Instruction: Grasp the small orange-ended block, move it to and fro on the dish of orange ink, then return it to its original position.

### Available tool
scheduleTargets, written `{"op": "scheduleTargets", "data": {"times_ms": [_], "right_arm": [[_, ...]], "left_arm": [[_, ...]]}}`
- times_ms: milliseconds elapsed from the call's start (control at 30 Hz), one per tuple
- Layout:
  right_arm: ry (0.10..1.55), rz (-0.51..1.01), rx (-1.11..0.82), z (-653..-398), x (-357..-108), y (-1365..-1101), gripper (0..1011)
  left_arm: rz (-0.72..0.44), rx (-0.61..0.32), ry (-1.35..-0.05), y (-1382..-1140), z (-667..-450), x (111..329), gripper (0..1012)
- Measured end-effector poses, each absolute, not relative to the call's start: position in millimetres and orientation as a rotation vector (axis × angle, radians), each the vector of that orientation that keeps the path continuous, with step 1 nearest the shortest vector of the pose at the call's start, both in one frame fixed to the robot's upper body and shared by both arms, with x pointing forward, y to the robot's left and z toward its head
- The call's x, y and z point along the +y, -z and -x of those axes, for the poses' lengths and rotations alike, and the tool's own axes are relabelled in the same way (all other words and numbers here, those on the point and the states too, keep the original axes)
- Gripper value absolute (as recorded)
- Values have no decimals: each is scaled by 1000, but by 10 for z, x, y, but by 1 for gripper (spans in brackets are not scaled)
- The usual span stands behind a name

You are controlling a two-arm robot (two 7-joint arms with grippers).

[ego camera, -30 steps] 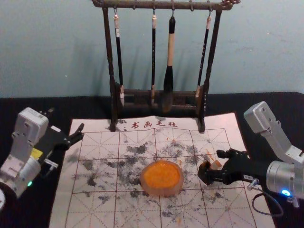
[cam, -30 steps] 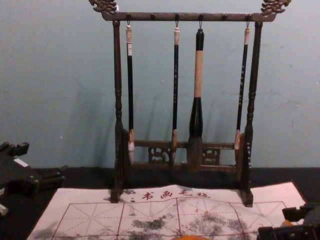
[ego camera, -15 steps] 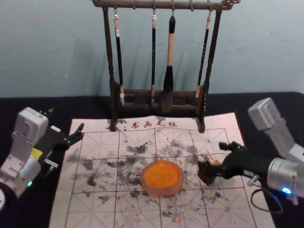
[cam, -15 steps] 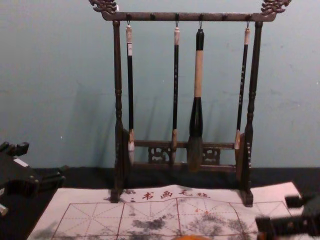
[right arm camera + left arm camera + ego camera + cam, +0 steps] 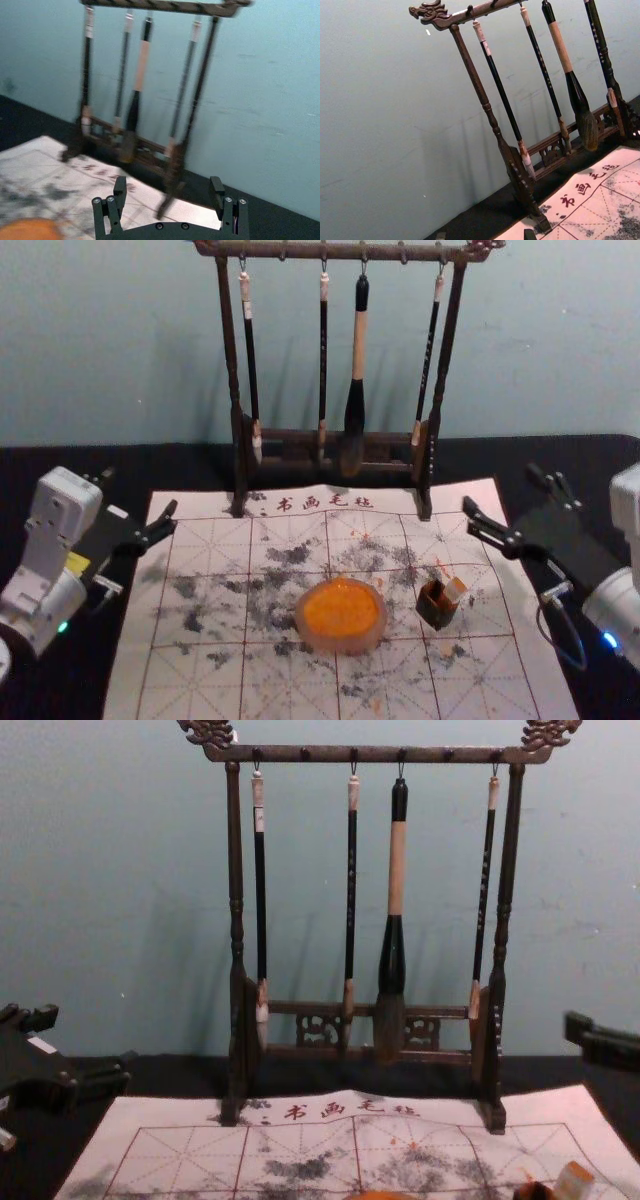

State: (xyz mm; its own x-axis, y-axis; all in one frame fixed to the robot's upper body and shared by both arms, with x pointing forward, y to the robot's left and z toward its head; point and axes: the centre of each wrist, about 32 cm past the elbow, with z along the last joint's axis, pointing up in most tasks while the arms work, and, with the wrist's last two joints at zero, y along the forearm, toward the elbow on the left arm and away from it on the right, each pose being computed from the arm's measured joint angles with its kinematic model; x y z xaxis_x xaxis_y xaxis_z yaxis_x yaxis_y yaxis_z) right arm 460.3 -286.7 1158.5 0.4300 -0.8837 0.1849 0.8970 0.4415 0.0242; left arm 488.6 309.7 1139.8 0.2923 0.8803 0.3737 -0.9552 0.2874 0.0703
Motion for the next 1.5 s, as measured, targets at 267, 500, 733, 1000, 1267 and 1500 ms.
{"op": "scheduleTargets", "data": {"times_ms": [267, 500, 733, 1000, 1267, 1500], "right_arm": [[1200, 88, -174, -4553, -2901, -11236, 1002], [1216, 113, -155, -4540, -2903, -11152, 1002], [1214, 111, -158, -4541, -2902, -11163, 1002], [1212, 109, -160, -4543, -2900, -11170, 1002], [1210, 107, -162, -4544, -2899, -11175, 1002], [1210, 106, -162, -4544, -2900, -11177, 1002]], "left_arm": [[-305, -285, -1248, -11398, -4886, 3097, 1010], [-304, -285, -1248, -11398, -4886, 3097, 1010], [-304, -285, -1248, -11398, -4886, 3097, 1010], [-304, -285, -1248, -11398, -4886, 3096, 1010], [-304, -285, -1248, -11397, -4886, 3096, 1010], [-305, -285, -1248, -11398, -4886, 3097, 1010]]}}
